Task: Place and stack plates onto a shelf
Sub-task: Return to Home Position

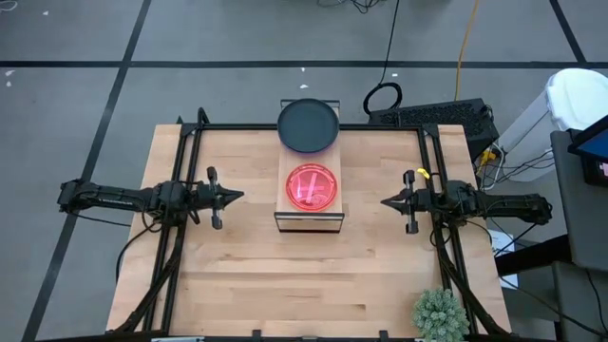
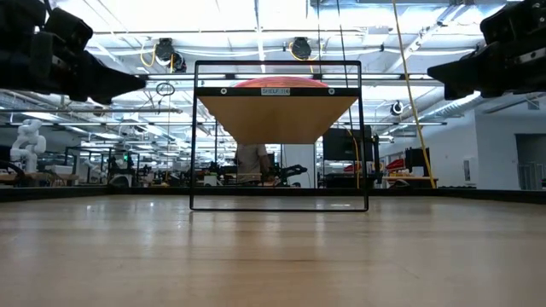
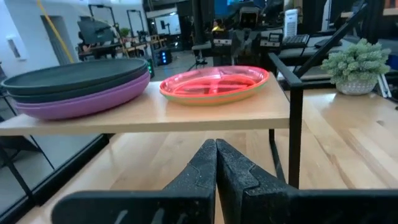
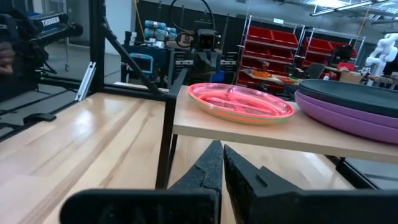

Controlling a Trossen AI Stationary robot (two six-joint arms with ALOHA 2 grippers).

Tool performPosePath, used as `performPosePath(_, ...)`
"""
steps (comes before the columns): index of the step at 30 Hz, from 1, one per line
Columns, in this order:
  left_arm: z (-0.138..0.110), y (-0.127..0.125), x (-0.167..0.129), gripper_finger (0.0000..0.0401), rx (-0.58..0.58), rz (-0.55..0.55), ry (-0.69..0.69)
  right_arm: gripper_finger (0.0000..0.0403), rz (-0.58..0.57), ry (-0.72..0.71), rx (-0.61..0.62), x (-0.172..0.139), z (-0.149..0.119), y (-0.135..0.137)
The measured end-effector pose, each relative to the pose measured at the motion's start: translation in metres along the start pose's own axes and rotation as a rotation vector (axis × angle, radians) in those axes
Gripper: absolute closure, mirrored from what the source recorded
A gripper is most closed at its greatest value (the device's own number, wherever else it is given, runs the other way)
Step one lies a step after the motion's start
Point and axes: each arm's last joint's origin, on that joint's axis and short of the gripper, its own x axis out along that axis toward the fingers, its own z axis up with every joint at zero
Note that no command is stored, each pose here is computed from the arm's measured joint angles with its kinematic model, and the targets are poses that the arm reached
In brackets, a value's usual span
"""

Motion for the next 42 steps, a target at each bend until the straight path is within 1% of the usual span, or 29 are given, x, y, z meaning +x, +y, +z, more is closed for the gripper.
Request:
performPosePath(3, -0.001, 0.0, -0.002, 0.0398, 0.0, -0.001, 0.006, 0.0403, -0.002, -0.013, 0.001, 0.0, 0.001, 0.0)
performPosePath(5, -0.001, 0.0, -0.003, 0.0398, -0.02, -0.005, 0.01, 0.0403, -0.003, -0.015, 0.001, 0.0, 0.001, 0.0)
performPosePath(9, -0.001, 0.0, -0.007, 0.0398, -0.064, -0.061, -0.003, 0.0403, -0.004, -0.018, 0.001, 0.0, 0.002, 0.0)
performPosePath(12, 0.0, 0.0, -0.01, 0.0398, -0.054, -0.06, -0.017, 0.0403, -0.004, -0.019, 0.001, 0.0, 0.002, 0.0)
performPosePath(14, 0.003, 0.001, -0.013, 0.0398, -0.021, -0.064, -0.056, 0.0403, -0.004, -0.021, 0.001, 0.0, 0.002, 0.0)
performPosePath(17, 0.011, 0.002, -0.018, 0.0398, 0.008, -0.085, -0.167, 0.0403, -0.004, -0.024, 0.001, 0.0, 0.002, 0.0)
performPosePath(18, 0.014, 0.002, -0.019, 0.0398, 0.014, -0.087, -0.183, 0.0403, -0.004, -0.025, 0.001, 0.0, 0.002, 0.0)
performPosePath(21, 0.013, 0.003, -0.018, 0.0398, 0.026, -0.078, -0.168, 0.0403, -0.005, -0.025, 0.001, 0.0, 0.002, 0.0)
performPosePath(24, 0.003, 0.004, -0.017, 0.0398, 0.022, -0.054, -0.071, 0.0403, -0.004, -0.024, 0.001, 0.0, 0.002, 0.0)
performPosePath(25, 0.002, 0.004, -0.017, 0.0398, 0.012, -0.051, -0.065, 0.0403, -0.005, -0.023, 0.001, 0.0, 0.002, 0.0)
performPosePath(28, 0.001, 0.004, -0.016, 0.0398, -0.003, -0.086, -0.051, 0.0403, -0.004, -0.017, 0.001, 0.0, 0.002, 0.0)
performPosePath(34, 0.0, 0.005, -0.016, 0.0398, 0.005, -0.079, -0.048, 0.0403, -0.003, -0.017, 0.002, 0.0, 0.002, 0.0)
performPosePath(39, 0.0, 0.003, -0.016, 0.0398, -0.017, -0.123, -0.044, 0.0403, -0.003, -0.014, 0.002, 0.0, 0.001, 0.0)
performPosePath(42, 0.0, 0.003, -0.016, 0.0398, -0.018, -0.124, -0.043, 0.0403, -0.002, -0.014, 0.002, 0.0, 0.001, 0.0)
